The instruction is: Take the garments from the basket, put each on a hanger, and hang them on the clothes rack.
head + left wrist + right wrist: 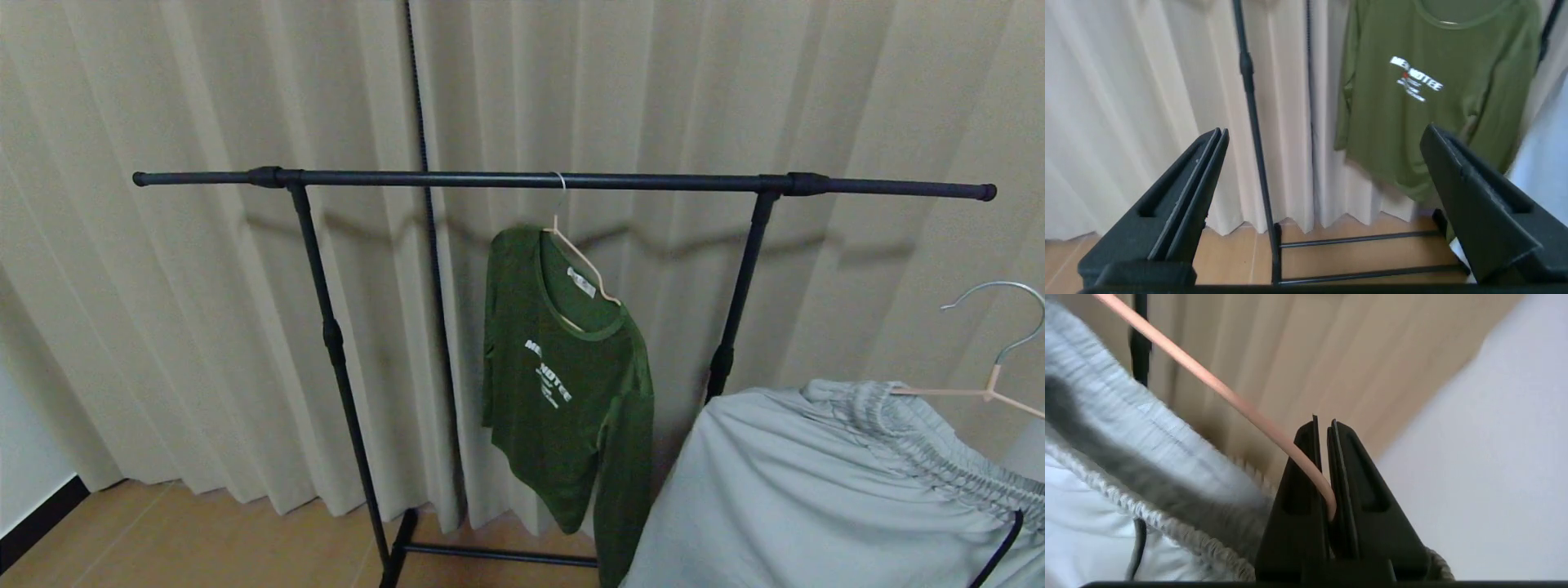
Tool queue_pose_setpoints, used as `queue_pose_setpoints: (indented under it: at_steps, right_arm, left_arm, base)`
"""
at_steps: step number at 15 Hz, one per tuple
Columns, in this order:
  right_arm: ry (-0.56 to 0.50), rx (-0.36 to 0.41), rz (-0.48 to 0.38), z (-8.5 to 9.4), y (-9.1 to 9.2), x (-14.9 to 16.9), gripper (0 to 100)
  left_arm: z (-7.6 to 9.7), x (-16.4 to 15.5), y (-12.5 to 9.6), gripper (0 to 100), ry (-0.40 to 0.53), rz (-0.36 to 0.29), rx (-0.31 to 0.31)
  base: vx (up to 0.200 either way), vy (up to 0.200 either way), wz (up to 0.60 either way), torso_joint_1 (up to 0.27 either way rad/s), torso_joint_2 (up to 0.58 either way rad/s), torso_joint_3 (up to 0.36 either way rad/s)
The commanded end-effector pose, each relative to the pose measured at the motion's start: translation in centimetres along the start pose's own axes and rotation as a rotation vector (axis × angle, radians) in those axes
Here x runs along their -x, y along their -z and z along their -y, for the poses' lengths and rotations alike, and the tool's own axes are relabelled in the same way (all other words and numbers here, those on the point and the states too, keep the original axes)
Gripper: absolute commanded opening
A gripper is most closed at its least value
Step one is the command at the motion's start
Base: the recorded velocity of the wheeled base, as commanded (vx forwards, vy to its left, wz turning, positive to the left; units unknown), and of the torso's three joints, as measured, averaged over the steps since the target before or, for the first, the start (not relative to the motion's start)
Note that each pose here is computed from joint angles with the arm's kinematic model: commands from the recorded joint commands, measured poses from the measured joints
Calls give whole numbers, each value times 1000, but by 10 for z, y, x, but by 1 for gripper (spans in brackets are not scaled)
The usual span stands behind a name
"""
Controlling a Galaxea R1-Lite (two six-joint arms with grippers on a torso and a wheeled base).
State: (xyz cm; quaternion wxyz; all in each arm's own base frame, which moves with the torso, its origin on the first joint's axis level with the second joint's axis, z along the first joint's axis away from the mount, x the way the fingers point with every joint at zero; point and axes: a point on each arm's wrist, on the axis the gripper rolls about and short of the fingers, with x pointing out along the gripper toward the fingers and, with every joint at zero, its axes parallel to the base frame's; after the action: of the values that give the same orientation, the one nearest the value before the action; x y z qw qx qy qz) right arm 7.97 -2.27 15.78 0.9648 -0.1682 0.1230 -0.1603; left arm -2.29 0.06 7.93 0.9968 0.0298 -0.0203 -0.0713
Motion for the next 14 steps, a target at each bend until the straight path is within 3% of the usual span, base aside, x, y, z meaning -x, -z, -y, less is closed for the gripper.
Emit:
queue_pose_setpoints:
  at_steps: [1,3,7,14]
  right_arm:
    - [-1,2,-27,1,-2,-4,0]
    - [4,13,-18,6,-17,-6,0]
    - [19,22,-47,16,-50,-13,0]
    - [-80,81,-49,-8,-71,-34,0]
  left_arm:
    - [0,0,0,100,0,0,-1]
    - [0,0,0,100,-1,0,-3]
    - [0,0,0,100,-1,0,-6]
    - [0,0,0,100,-1,0,-4]
  base:
    - [0,0,0,0,0,0]
    - [0,0,0,0,0,0]
    - [200,0,0,1,-2,5]
    - [200,0,0,9,3,2]
